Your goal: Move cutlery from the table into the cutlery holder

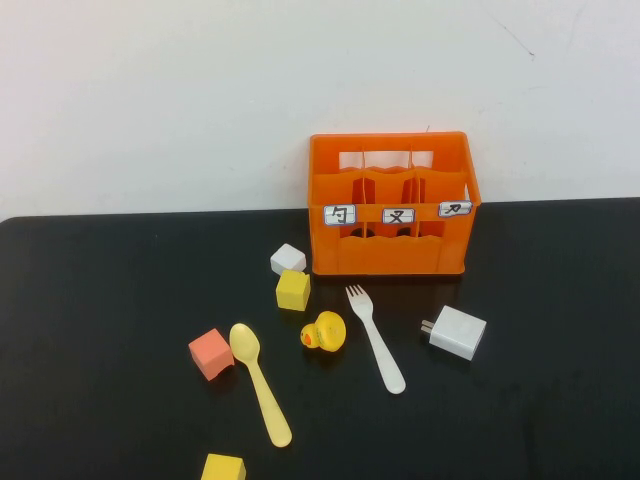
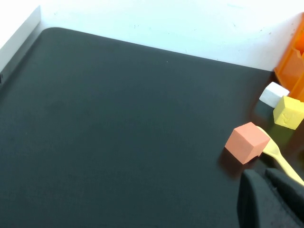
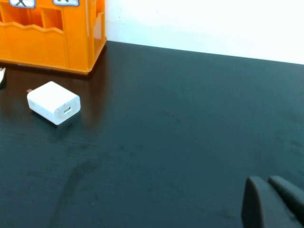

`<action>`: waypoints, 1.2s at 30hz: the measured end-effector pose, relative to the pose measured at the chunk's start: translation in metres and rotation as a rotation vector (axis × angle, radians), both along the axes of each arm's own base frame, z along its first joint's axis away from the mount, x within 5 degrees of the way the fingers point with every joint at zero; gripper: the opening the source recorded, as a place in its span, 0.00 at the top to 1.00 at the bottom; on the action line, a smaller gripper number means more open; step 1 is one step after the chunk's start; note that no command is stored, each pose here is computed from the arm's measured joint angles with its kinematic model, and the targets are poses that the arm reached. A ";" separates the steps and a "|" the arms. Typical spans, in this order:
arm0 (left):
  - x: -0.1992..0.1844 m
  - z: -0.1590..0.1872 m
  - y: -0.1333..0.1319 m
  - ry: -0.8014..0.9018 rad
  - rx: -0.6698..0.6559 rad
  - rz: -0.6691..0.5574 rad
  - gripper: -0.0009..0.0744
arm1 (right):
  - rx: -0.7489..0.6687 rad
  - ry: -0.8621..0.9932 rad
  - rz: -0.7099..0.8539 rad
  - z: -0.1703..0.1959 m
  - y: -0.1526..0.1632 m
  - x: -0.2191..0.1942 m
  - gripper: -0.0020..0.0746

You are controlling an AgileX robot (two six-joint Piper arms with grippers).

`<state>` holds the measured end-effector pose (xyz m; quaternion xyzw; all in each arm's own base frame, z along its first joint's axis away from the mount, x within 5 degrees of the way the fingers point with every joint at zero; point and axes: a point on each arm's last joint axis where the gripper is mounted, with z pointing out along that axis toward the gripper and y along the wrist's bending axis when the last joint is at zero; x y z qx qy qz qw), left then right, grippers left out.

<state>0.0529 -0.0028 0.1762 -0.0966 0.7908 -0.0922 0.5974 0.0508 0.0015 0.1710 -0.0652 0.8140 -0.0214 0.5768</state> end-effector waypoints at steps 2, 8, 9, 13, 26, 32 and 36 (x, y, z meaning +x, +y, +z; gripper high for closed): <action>0.000 0.000 0.000 0.000 0.000 0.000 0.99 | 0.000 0.000 0.000 0.000 0.000 0.000 0.98; 0.001 0.004 0.001 -0.058 0.006 0.005 0.99 | 0.002 -0.038 0.002 0.002 0.000 0.001 0.98; 0.002 0.007 0.001 -0.093 0.007 0.008 0.99 | 0.004 -0.061 0.003 0.003 0.000 0.002 0.98; 0.004 0.024 0.002 -0.282 0.007 0.025 0.99 | 0.013 -0.238 0.010 0.018 0.001 0.005 0.98; -0.005 0.061 0.005 -0.698 0.009 0.061 0.99 | 0.032 -0.666 0.030 0.056 0.003 0.001 0.98; -0.006 0.063 0.005 -0.725 -0.047 0.058 0.99 | 0.032 -0.671 0.030 0.057 0.003 0.001 0.98; -0.006 0.063 0.006 -0.726 -0.112 0.052 0.99 | 0.032 -0.671 0.030 0.057 0.003 0.001 0.98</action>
